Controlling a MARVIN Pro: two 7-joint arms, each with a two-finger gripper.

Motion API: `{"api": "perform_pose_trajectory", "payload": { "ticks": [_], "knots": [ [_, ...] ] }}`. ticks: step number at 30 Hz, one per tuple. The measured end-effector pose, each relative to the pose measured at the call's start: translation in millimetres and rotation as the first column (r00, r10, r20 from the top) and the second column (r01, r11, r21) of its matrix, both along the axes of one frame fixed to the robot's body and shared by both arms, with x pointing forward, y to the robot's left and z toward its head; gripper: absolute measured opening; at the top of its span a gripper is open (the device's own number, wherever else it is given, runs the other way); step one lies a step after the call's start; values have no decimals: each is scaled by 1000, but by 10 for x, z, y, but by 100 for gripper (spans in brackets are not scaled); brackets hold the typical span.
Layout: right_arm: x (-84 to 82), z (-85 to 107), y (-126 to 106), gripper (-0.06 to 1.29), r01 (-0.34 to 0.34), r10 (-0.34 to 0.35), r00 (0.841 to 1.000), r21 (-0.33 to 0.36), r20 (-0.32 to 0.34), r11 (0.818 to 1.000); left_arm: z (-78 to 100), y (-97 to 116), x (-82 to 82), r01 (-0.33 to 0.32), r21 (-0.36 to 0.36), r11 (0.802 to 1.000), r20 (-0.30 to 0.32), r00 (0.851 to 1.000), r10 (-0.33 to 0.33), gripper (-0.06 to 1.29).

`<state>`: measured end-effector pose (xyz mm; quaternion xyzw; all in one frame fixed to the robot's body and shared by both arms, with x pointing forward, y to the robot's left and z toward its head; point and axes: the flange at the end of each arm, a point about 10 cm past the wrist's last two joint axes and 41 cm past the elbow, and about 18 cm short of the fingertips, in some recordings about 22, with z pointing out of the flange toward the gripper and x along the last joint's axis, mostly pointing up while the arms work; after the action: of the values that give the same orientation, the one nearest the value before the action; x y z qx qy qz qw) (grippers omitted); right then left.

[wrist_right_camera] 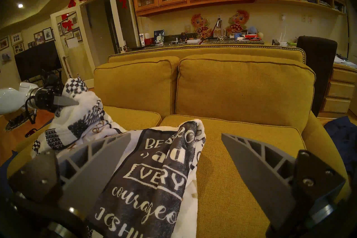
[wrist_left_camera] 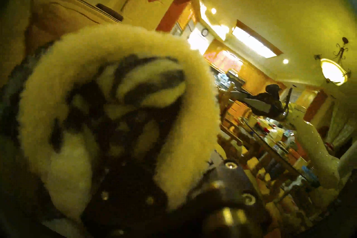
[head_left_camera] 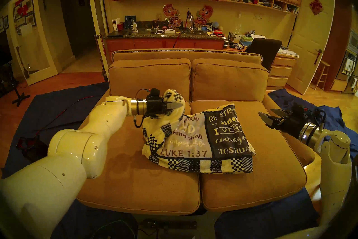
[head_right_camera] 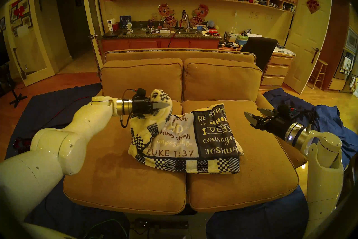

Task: Fold the blanket in half twice

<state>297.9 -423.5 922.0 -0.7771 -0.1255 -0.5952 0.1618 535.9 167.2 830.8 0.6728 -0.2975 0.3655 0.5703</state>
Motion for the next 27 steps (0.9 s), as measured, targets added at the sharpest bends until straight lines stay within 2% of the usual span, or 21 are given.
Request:
{"api": "perform_pose_trajectory", "payload": {
  "ticks": [11, 17, 21, 27],
  "knots": [
    [0, 2, 0, 121, 0, 0, 1000, 0, 0, 1000, -33, -522, -169, 101, -24, 995, -10, 995, -101, 9],
    [0, 2, 0, 121, 0, 0, 1000, 0, 0, 1000, -57, -904, -294, 165, -18, 986, -28, 986, -165, 9],
    [0, 2, 1, 121, 0, 0, 1000, 0, 0, 1000, -77, -1158, -348, 181, 14, 983, -38, 983, -180, 9],
    [0, 2, 1, 121, 0, 0, 1000, 0, 0, 1000, -105, -1571, -374, 167, 109, 980, -49, 986, -162, 9]
  ]
}}
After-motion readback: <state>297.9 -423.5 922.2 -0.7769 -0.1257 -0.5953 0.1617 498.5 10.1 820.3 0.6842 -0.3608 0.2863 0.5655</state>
